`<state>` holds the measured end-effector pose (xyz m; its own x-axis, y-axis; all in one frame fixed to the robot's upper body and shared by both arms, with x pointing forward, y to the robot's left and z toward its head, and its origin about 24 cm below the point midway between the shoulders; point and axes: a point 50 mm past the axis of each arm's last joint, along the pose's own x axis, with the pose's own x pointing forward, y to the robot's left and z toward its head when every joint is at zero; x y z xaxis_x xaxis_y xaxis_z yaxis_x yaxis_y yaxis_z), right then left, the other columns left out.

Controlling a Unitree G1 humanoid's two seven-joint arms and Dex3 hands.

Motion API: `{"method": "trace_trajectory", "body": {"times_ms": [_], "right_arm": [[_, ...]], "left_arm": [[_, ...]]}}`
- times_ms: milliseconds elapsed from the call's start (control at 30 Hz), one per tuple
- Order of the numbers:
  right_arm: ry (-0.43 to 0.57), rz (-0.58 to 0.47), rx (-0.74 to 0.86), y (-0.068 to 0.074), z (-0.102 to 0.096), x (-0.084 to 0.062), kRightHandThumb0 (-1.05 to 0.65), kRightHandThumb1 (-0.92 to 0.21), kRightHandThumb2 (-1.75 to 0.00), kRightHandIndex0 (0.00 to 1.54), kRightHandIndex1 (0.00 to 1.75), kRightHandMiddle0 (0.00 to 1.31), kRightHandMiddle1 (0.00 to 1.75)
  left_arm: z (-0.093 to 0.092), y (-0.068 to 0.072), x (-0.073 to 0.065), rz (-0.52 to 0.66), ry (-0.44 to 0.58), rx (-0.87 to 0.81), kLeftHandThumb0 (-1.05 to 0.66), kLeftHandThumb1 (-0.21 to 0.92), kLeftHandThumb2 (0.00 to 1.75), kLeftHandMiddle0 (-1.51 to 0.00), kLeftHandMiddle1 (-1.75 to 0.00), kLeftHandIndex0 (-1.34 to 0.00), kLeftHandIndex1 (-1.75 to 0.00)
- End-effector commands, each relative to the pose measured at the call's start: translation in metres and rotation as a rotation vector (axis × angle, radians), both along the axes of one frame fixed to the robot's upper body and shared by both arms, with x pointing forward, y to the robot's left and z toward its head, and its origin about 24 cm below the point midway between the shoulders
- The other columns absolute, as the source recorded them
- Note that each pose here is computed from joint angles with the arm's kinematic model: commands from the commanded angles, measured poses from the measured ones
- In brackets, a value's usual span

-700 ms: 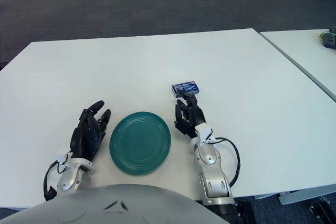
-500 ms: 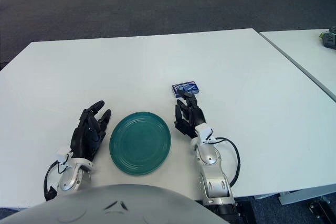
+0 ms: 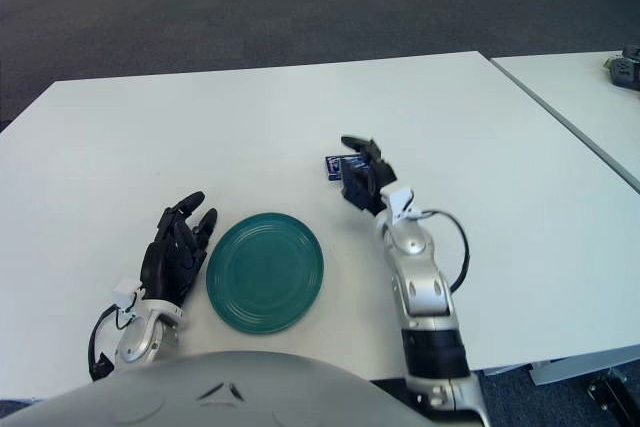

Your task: Put the gum into the plate.

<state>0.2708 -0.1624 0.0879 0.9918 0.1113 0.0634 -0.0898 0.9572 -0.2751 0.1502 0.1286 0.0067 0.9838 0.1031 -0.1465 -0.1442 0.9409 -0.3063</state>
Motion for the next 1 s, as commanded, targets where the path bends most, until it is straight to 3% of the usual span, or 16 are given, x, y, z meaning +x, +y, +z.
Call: {"method": "trace_trajectory", "body": {"times_ms": [0, 200, 433, 533, 967], "right_arm": [[-0.118, 0.028, -0.119, 0.005, 0.012, 0.007, -0.56, -0.92, -0.63, 0.56, 0.06, 0.00, 0.79], [-0.239, 0.071, -0.386, 0.010, 0.027, 0.015, -0.55, -0.92, -0.57, 0.53, 0.05, 0.00, 0.78], [-0.312, 0.126, -0.685, 0.015, 0.027, 0.025, -0.64, -0.92, -0.58, 0.45, 0.01, 0.00, 0.76], [-0.342, 0.178, -0.806, 0.026, 0.027, 0.033, -0.64, -0.92, -0.56, 0.43, 0.01, 0.00, 0.74], [-0.335, 0.332, -1.013, 0.036, 0.012, 0.049, -0.64, -0.92, -0.55, 0.39, 0.00, 0.00, 0.76]], "left_arm": [[0.000, -0.007, 0.004, 0.001, 0.006, -0.002, -0.94, 0.92, 0.87, -0.57, -0.02, -0.27, -1.07], [0.001, -0.011, 0.004, 0.000, 0.014, 0.027, -0.91, 0.92, 0.88, -0.55, -0.01, -0.21, -1.05], [0.003, -0.015, 0.005, 0.009, 0.006, 0.030, -0.90, 0.92, 0.88, -0.54, -0.01, -0.20, -1.04], [0.004, -0.016, 0.005, 0.006, 0.003, 0.027, -0.90, 0.92, 0.87, -0.55, -0.01, -0.21, -1.04], [0.007, -0.019, 0.005, 0.006, -0.016, 0.018, -0.87, 0.92, 0.84, -0.55, -0.01, -0.17, -1.04]]}}
